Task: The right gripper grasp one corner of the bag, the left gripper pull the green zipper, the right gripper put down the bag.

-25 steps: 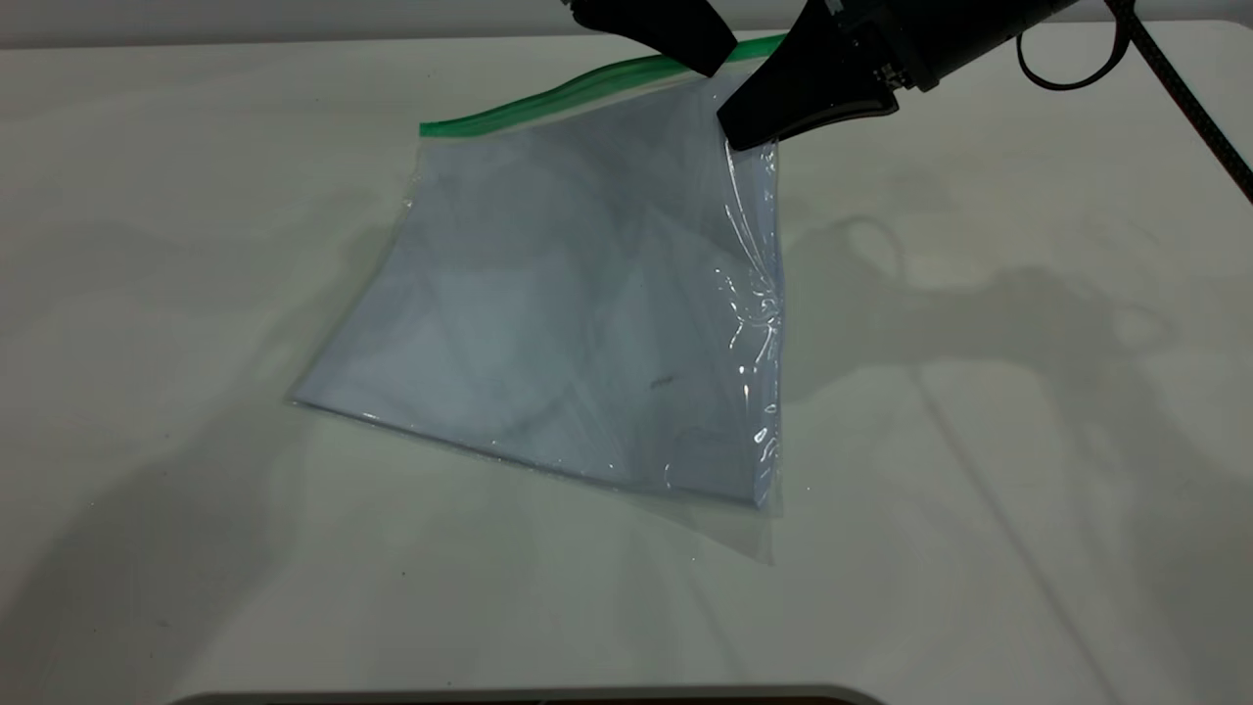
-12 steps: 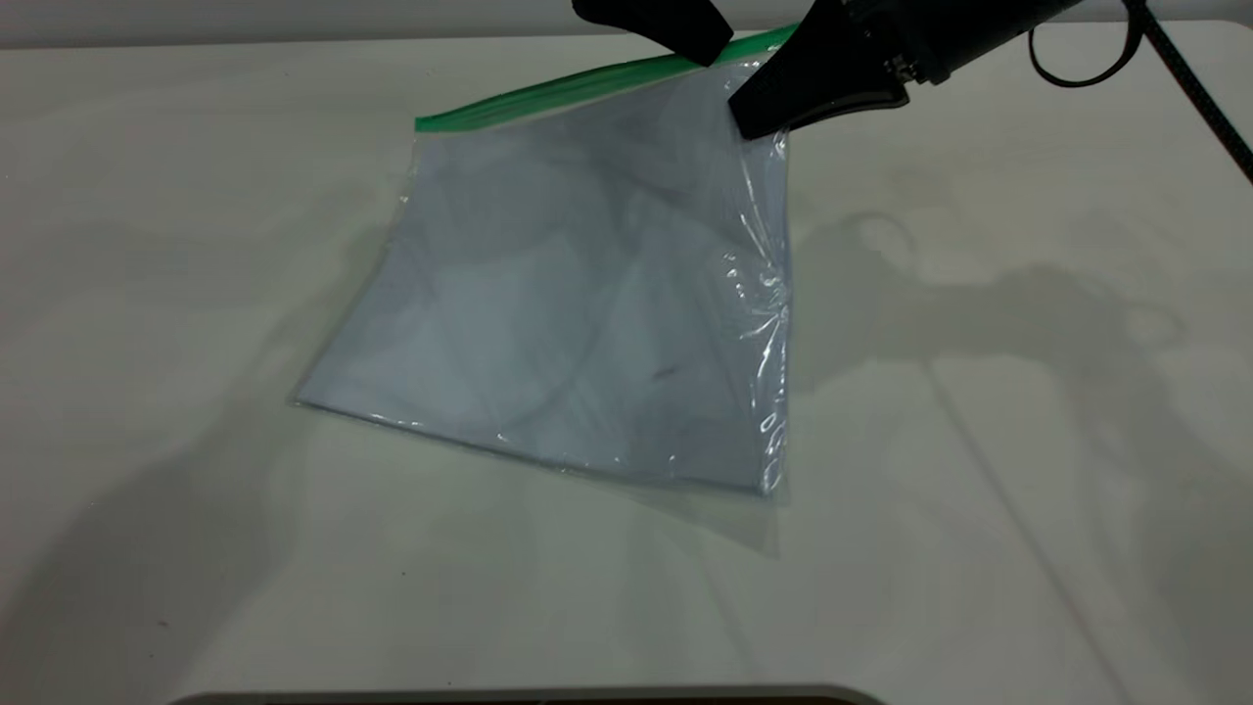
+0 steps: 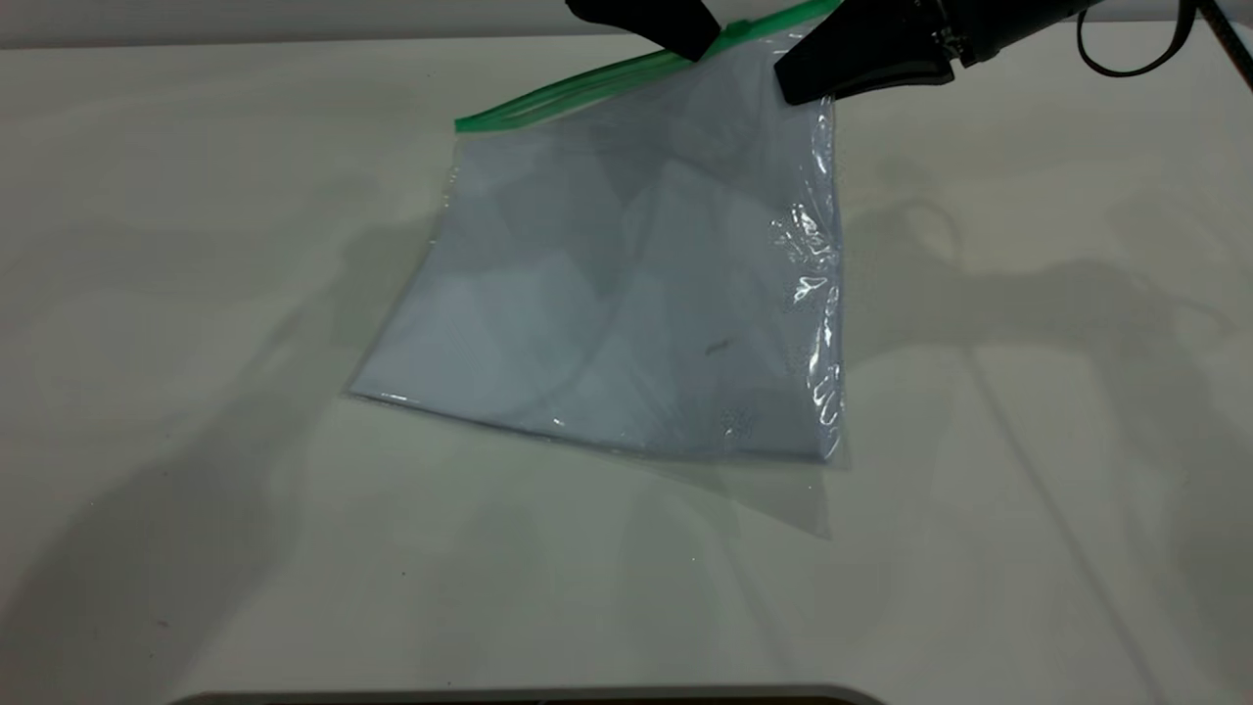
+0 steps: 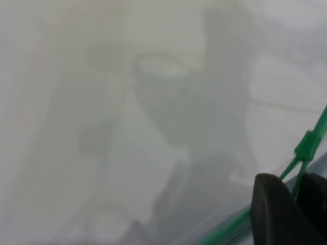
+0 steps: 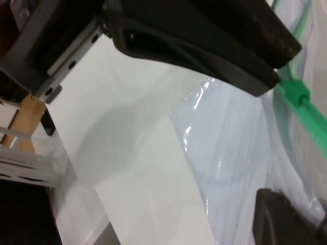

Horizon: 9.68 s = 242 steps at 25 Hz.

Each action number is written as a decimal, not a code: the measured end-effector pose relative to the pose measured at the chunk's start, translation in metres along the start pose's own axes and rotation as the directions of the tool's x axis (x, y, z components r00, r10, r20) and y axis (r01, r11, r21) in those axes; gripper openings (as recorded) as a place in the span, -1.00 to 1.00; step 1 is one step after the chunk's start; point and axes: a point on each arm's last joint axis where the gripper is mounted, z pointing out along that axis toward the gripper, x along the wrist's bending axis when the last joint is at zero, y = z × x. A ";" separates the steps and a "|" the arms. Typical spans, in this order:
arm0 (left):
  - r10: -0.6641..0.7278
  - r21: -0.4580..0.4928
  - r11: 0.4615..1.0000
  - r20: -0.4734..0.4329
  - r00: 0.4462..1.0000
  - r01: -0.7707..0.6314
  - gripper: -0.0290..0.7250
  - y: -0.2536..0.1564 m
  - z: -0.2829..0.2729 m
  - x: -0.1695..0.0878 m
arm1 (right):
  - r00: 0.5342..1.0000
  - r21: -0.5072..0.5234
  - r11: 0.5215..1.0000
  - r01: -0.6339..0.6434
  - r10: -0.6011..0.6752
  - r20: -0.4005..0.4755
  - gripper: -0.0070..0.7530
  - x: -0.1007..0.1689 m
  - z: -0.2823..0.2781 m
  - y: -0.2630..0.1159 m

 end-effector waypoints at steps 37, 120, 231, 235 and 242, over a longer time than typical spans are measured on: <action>0.008 -0.060 0.998 0.078 0.997 -0.004 -0.04 0.014 0.008 -0.005 | 0.999 0.007 1.000 0.005 -0.004 -0.039 -0.89 0.007 0.005 0.000; -0.156 0.132 0.977 -0.105 0.982 0.169 -0.77 -0.092 -0.031 0.076 | 0.999 -0.152 0.988 -0.034 0.031 -0.020 -0.89 -0.003 -0.006 0.021; -0.513 -0.236 0.816 -0.716 0.473 0.528 0.44 -0.181 -0.267 -0.370 | 0.577 -0.074 0.982 -0.173 0.161 0.801 0.15 0.234 -0.215 -0.196; -0.497 -0.303 0.850 -0.731 0.467 0.431 0.44 -0.188 -0.270 -0.388 | 0.577 -0.075 0.982 -0.172 0.162 0.801 0.15 0.234 -0.215 -0.196; -0.482 -0.358 0.872 -0.745 0.460 0.335 0.44 -0.197 -0.270 -0.405 | 0.553 -0.218 0.975 -0.049 0.209 0.807 0.15 0.252 -0.228 -0.211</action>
